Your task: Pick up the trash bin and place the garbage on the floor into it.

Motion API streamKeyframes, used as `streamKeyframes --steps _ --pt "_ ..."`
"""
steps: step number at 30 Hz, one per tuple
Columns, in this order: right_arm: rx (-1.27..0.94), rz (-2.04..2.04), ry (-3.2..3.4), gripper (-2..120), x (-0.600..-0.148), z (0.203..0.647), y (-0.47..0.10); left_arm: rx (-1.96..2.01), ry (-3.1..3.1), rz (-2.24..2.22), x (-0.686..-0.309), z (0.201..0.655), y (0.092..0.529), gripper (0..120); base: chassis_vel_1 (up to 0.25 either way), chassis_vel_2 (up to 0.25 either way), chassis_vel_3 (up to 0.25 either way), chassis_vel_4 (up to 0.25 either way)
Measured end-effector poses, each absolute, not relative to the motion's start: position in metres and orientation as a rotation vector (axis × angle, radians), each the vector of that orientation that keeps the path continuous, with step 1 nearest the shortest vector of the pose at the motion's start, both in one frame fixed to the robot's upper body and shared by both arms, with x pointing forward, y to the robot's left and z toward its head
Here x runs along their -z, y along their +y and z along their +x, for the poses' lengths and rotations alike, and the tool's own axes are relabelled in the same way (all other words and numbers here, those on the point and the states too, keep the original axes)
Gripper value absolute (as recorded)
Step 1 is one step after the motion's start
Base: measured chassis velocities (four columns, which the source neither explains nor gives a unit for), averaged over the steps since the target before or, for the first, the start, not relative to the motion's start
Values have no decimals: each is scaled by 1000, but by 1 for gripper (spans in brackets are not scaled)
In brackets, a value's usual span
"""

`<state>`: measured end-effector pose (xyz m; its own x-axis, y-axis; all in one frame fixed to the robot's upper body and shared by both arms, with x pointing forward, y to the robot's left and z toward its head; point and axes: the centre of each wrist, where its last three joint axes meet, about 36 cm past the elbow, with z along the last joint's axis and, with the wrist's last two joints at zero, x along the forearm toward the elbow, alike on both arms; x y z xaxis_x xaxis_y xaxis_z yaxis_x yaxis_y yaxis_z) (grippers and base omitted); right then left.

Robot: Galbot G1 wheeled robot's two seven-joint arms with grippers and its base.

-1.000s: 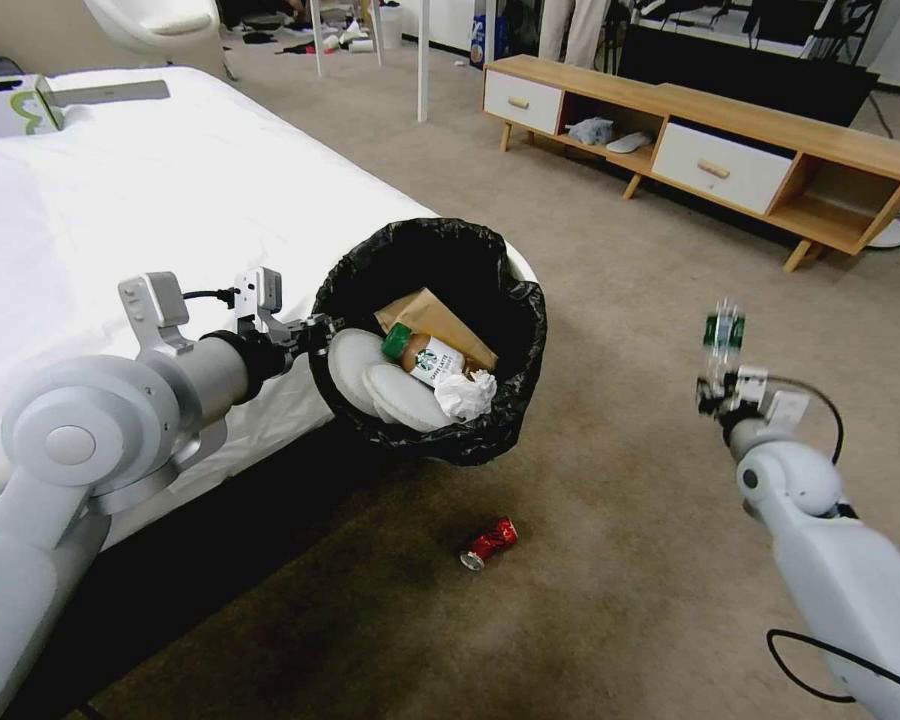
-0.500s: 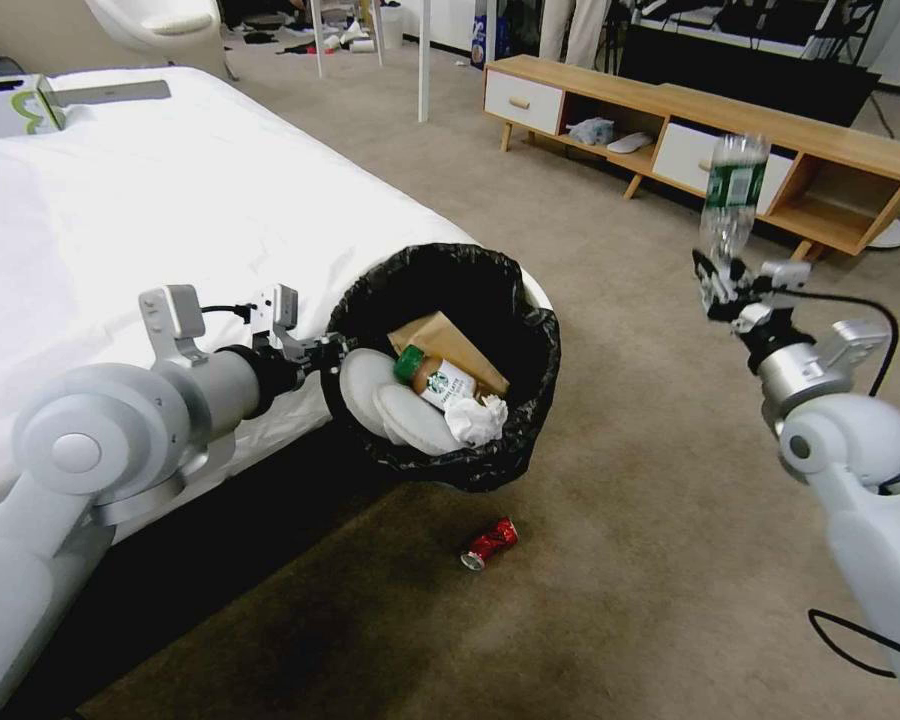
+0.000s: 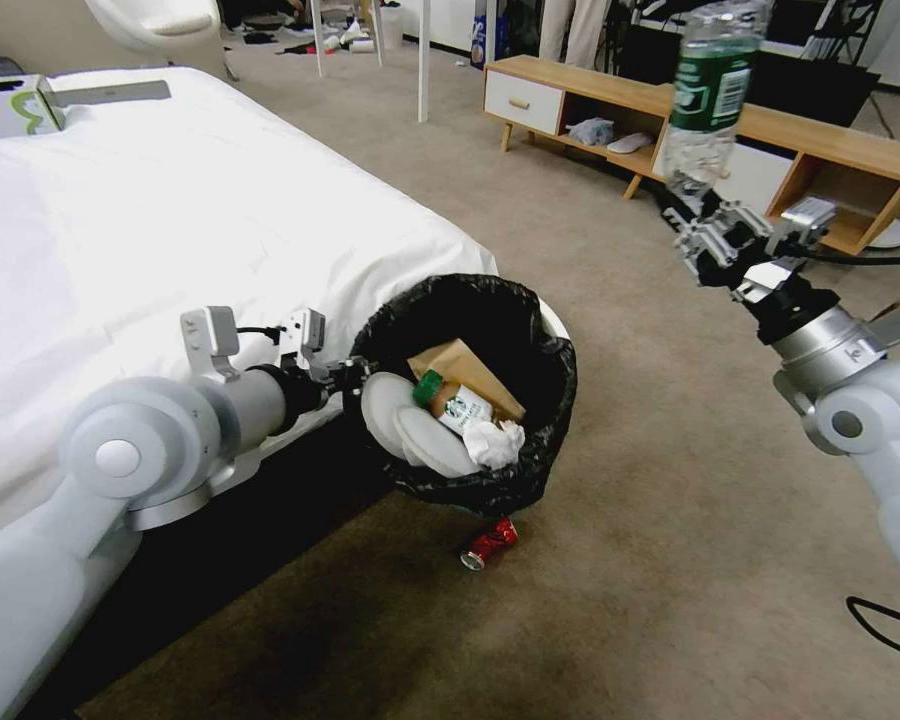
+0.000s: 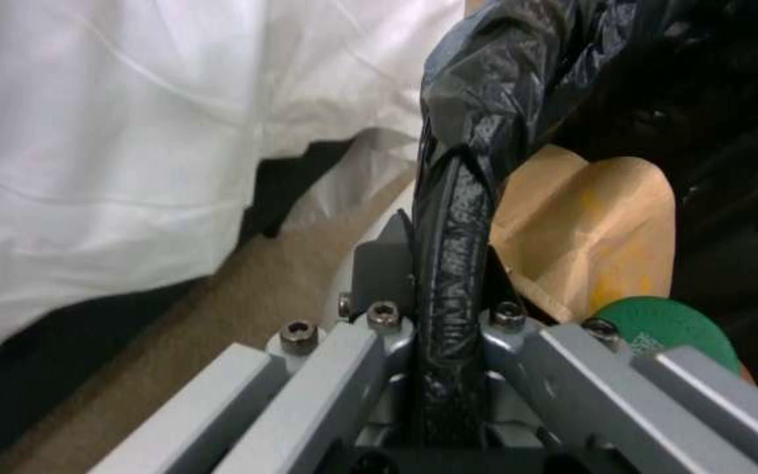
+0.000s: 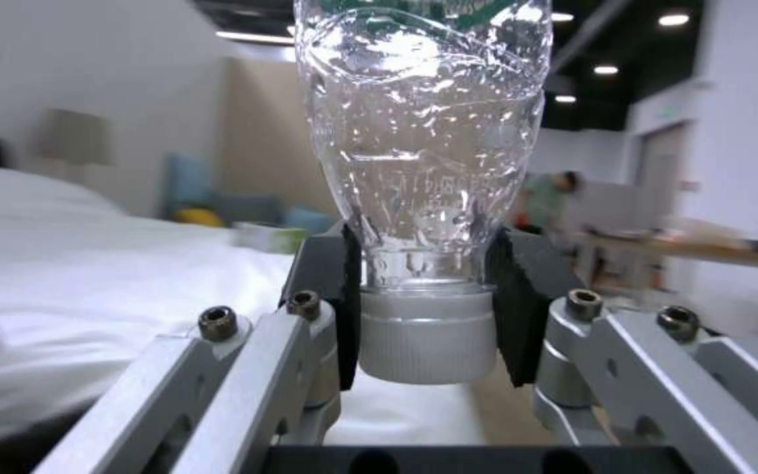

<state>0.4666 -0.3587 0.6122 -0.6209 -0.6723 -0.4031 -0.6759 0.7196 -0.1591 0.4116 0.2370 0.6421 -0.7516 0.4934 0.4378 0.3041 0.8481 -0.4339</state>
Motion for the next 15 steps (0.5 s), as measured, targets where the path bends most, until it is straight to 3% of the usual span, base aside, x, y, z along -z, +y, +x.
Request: streamKeyframes --steps 15 --pt "31 -1462 2409 28 -605 453 -331 -496 -2380 -697 -624 438 223 2 0 0 0 0"
